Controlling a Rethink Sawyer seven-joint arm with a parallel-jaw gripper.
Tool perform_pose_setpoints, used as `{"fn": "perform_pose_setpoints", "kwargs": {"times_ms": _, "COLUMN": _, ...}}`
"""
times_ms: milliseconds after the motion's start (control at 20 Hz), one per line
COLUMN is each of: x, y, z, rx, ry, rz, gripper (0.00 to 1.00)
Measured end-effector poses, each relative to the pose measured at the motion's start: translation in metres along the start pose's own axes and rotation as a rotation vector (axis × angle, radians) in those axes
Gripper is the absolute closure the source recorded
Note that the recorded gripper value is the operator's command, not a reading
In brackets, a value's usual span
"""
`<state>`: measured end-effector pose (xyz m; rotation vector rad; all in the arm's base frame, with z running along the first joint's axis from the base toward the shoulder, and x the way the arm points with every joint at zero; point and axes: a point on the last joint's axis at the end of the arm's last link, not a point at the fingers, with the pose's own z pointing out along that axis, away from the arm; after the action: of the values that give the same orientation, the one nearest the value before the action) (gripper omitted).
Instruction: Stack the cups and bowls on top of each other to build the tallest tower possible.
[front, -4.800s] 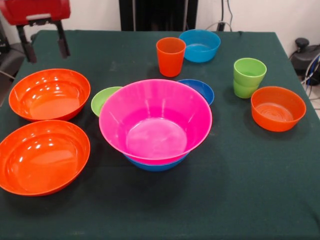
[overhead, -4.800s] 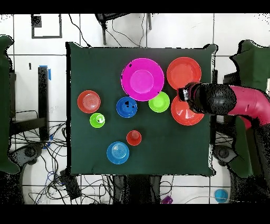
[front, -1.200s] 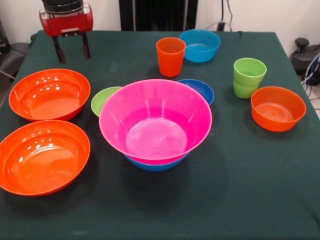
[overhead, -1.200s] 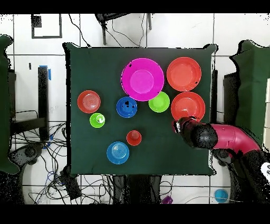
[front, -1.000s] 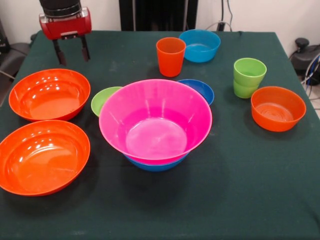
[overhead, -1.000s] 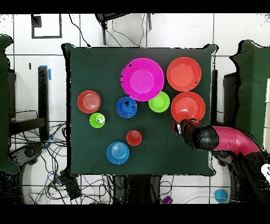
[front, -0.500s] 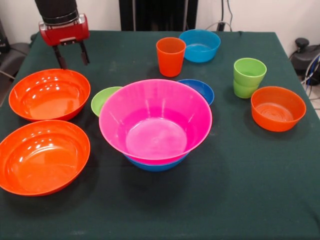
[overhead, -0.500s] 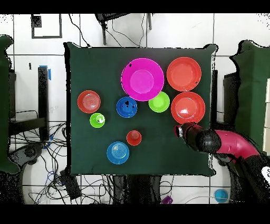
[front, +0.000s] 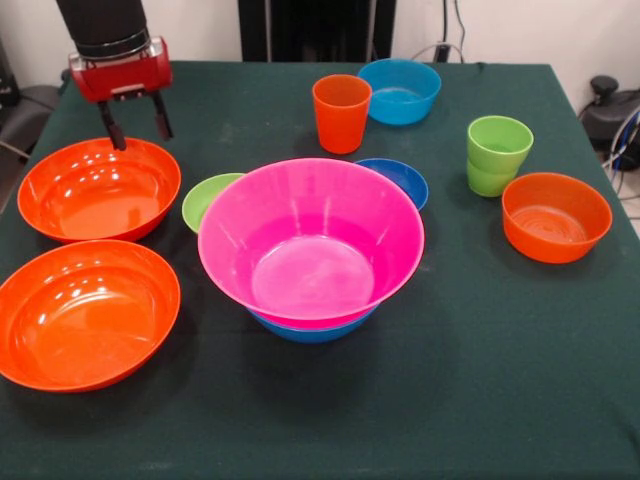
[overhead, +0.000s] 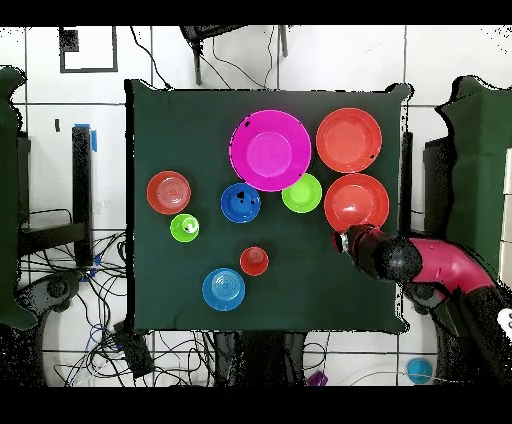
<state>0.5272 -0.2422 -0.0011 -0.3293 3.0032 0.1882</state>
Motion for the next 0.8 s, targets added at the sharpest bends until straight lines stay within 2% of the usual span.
{"fn": "perform_pose_setpoints", "kwargs": {"times_ms": 200, "x": -0.012, "y": -0.007, "z": 0.003, "rx": 0.001, "ry": -0.016, "rz": 0.006, "gripper": 0.00}}
{"fn": "perform_pose_setpoints", "kwargs": {"times_ms": 350, "x": -0.020, "y": -0.013, "z": 0.013, "rx": -0.004, "ry": -0.030, "rz": 0.022, "gripper": 0.00}}
{"fn": "perform_pose_setpoints", "kwargs": {"times_ms": 800, "x": -0.024, "y": -0.016, "z": 0.050, "rx": -0.049, "ry": -0.042, "rz": 0.069, "gripper": 0.00}}
